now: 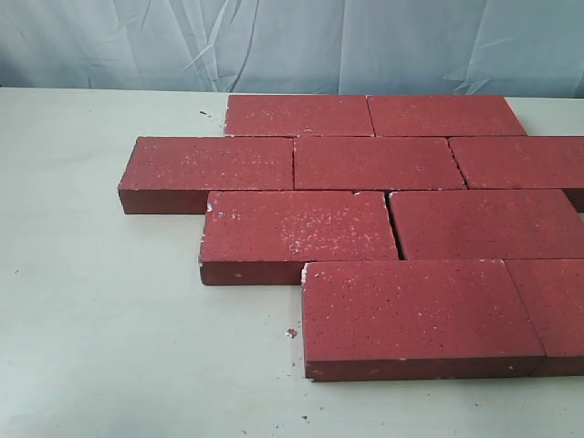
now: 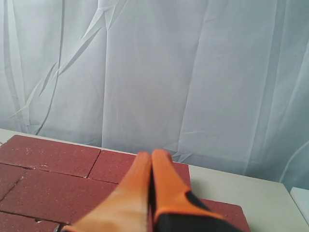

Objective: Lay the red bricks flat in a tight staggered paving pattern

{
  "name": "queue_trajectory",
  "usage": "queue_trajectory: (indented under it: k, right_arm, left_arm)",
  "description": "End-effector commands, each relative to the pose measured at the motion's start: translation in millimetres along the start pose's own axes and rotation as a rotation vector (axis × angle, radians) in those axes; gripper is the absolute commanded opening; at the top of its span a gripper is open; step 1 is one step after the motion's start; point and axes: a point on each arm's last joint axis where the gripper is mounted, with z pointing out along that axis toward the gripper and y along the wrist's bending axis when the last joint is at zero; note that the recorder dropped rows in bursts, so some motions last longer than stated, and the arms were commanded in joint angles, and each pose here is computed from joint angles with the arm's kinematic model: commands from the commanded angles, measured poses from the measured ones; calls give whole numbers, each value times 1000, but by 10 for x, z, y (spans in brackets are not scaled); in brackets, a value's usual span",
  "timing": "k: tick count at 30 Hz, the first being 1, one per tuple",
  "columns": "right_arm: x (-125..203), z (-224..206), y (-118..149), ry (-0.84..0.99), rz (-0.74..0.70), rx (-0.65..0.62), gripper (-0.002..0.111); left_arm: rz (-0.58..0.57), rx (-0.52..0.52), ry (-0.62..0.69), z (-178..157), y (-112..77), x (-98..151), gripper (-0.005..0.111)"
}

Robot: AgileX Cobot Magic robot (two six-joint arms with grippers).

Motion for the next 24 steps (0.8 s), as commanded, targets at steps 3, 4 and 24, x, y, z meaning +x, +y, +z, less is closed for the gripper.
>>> queue_trajectory:
  k: [3, 4, 24]
  right_arm:
    - [5, -6, -2, -7, -3, 3, -1]
    - [5, -6, -2, -7, -3, 3, -1]
    - [28, -93, -79, -22, -26, 94, -1]
  left_arm:
    - [-25, 0, 2, 1, -3, 16, 0]
    - [-25, 0, 2, 1, -3, 16, 0]
    - [-25, 0, 2, 1, -3, 16, 0]
